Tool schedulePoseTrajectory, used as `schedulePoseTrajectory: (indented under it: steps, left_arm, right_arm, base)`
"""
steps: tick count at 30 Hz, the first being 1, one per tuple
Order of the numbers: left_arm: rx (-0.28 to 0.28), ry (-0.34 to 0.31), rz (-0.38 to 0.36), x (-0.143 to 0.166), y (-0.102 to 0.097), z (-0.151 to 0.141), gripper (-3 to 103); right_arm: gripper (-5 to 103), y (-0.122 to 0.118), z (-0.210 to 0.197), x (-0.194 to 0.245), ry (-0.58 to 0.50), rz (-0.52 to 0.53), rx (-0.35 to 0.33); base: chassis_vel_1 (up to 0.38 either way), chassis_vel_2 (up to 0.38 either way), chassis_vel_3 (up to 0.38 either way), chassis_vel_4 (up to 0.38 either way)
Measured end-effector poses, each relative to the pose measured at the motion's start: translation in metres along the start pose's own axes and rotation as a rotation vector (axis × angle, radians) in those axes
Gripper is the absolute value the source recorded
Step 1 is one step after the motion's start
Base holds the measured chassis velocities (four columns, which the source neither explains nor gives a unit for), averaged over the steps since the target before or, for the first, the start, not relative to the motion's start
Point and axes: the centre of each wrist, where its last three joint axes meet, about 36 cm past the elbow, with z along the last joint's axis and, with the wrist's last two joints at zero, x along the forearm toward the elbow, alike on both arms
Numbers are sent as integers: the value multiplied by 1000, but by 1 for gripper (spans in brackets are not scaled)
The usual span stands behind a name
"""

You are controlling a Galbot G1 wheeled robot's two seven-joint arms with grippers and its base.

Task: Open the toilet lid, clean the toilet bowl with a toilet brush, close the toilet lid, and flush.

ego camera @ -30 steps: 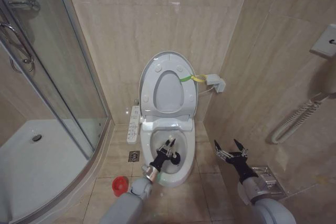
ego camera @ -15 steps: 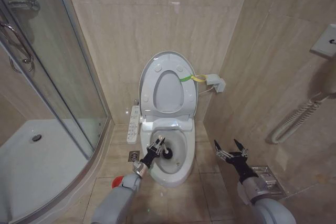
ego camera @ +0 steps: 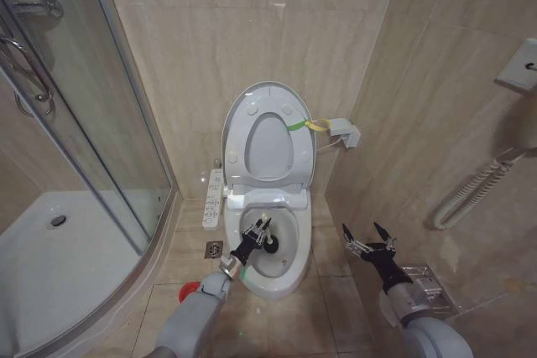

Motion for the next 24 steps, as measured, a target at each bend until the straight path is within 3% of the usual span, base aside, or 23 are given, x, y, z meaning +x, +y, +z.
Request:
schedulePoseTrajectory:
  steps: [3, 7, 17, 20, 24]
  left_arm:
    - [-40, 51, 0, 6, 5, 6, 19]
    - [-41, 58, -4, 8, 6, 5, 19]
    - [7, -89, 3, -17, -10, -27, 19]
    - [31, -95, 0, -17, -18, -33, 19]
    - [84, -109, 14, -17, -42, -42, 19]
  right_arm:
    - [100, 0, 0, 0, 0, 0, 0]
    - [100, 0, 0, 0, 0, 0, 0]
    - [100, 0, 0, 0, 0, 0, 0]
    - [100, 0, 0, 0, 0, 0, 0]
    - [100, 0, 0, 0, 0, 0, 0]
  base:
    - [0, 0, 0, 0]
    - [0, 0, 0, 0]
    - [0, 0, 0, 0]
    - [0, 0, 0, 0]
    - [0, 0, 0, 0]
